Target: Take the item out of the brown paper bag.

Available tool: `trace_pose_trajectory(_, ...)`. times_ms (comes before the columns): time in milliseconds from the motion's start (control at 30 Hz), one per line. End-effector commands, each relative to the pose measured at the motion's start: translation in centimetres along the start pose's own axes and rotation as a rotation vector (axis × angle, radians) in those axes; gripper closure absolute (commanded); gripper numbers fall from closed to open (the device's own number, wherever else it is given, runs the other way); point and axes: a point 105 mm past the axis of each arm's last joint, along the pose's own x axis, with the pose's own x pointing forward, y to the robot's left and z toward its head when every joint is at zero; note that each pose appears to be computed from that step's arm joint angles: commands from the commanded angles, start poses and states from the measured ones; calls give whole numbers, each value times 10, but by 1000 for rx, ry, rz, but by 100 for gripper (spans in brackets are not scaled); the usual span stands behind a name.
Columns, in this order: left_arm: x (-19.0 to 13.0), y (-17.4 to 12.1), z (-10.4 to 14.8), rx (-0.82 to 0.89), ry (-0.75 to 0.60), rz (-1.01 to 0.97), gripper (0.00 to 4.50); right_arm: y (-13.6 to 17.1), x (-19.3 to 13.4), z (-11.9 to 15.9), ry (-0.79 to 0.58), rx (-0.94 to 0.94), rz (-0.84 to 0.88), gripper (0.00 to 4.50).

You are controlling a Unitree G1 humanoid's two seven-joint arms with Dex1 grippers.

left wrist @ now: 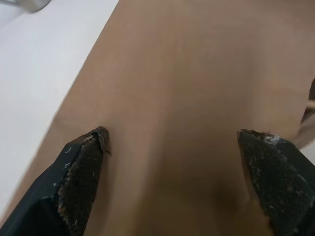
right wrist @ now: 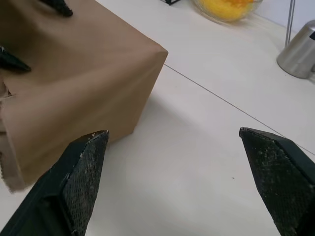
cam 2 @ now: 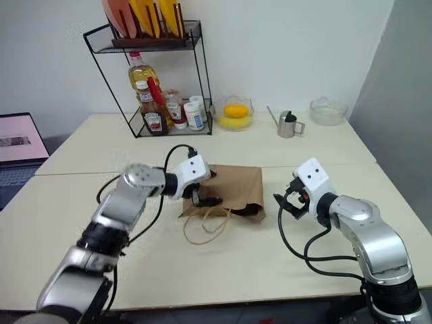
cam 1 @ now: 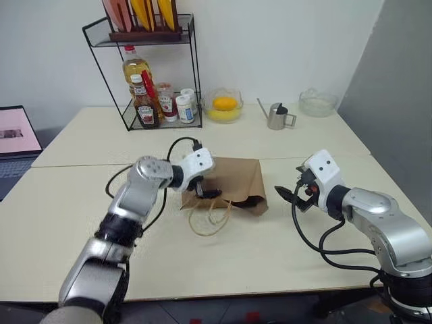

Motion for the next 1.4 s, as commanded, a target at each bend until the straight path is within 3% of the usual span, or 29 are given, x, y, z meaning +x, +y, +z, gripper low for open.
trace_pose_trajectory(33, -8, -13, 0, -40, 34, 66, 0, -2, -4, 7, -37, -20, -12, 4)
trace_pose_trajectory(300, -23, -49, -20, -86, 118, 42, 0, -2, -2, 2, -28, -15, -7, 4)
trace_pose_trajectory(533, -25, -75, -18, -56, 112, -28, 0, -3, -1, 0, -22, -19, -4, 4)
trace_pose_trajectory(733, -22, -79, 0, -21, -1, -15, 0, -1, -2, -3, -16, -18, 2, 4)
trace_pose_trajectory(900, -7, -64, 28, -156, -157, 142, 0, 1, -1, -4, -19, -12, 3, 4)
trace_pose_trajectory(1000, -5, -66, 46, -178, -214, 121, 0, 3, -1, -4, -20, -10, 4, 4)
trace_pose_trajectory(1200, -32, -48, 46, 15, -169, 18, 0, 8, -5, -9, -15, -11, 29, 4)
trace_pose_trajectory(1400, -69, -41, 22, 247, -98, -167, 0, 39, -19, -21, -2, -72, 246, 4)
